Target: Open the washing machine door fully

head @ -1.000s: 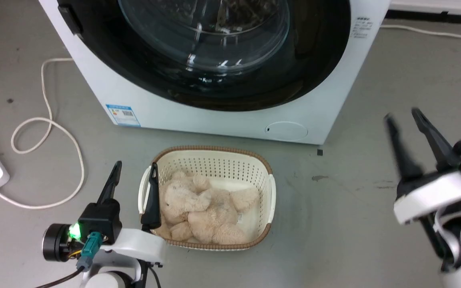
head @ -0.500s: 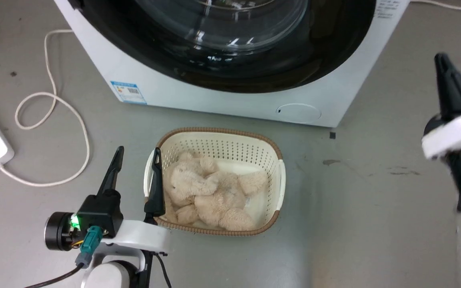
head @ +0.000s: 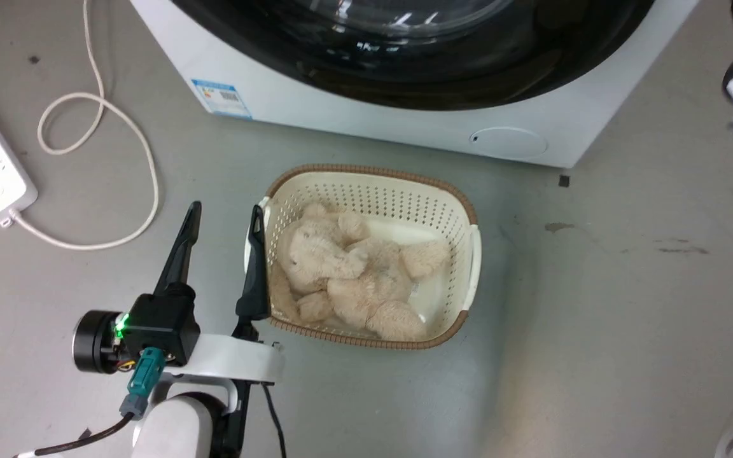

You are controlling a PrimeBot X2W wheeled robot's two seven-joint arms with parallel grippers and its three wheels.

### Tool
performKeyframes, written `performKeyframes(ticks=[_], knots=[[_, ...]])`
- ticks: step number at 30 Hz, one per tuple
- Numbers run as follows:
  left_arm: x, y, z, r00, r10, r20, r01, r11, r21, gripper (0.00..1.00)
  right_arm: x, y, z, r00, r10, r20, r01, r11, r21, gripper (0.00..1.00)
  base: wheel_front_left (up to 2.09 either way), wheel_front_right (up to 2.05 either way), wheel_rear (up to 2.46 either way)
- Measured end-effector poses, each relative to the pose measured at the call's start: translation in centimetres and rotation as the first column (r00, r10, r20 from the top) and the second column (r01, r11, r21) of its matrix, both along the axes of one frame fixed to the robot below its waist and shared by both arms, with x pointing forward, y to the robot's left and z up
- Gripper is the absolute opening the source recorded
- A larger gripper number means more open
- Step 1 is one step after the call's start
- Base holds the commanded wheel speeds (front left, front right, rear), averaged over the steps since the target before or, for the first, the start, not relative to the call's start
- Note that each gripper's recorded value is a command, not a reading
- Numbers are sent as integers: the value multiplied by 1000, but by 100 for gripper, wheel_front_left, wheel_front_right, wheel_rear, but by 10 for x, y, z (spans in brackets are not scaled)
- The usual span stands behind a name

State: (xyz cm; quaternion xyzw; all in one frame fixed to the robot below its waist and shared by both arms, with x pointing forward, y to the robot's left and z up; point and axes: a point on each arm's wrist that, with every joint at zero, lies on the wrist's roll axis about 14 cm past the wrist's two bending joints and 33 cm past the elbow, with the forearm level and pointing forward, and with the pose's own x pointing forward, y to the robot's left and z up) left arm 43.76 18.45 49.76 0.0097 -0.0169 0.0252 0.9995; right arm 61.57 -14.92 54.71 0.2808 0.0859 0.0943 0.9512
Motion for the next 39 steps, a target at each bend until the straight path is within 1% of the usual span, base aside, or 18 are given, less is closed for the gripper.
performKeyframes(ticks=[3,9,14,18,21,25,29,33,39], knots=[[2,2,-1,1000,6,4,-6,1000,-1,100,11,4,-1,1000,12,-21,-12,999,36,0,0,0,0],[4,7,-3,1000,25,9,-25,1000,8,100,30,4,-17,993,30,-111,-17,994,112,0,0,0,0],[5,10,-8,999,33,3,-33,999,13,100,43,15,-27,978,95,-188,-62,983,172,0,0,0,0],[8,11,-13,999,39,-2,-39,999,16,100,52,20,-30,966,137,-219,-80,965,251,0,0,0,0],[11,10,-12,999,38,7,-38,999,17,100,56,26,-35,952,173,-252,-98,954,285,0,0,0,0],[12,11,-16,999,43,3,-43,999,16,100,65,30,-32,945,202,-256,-110,937,333,0,0,0,0],[15,12,-14,999,47,16,-47,999,21,100,70,39,-28,931,253,-261,-144,916,375,0,0,0,0],[15,13,-14,998,51,21,-52,998,25,100,70,45,-31,911,302,-280,-167,893,418,0,0,0,0],[12,13,-5,997,52,50,-53,998,25,100,56,49,-28,880,364,-305,-208,872,443,0,0,0,0]])
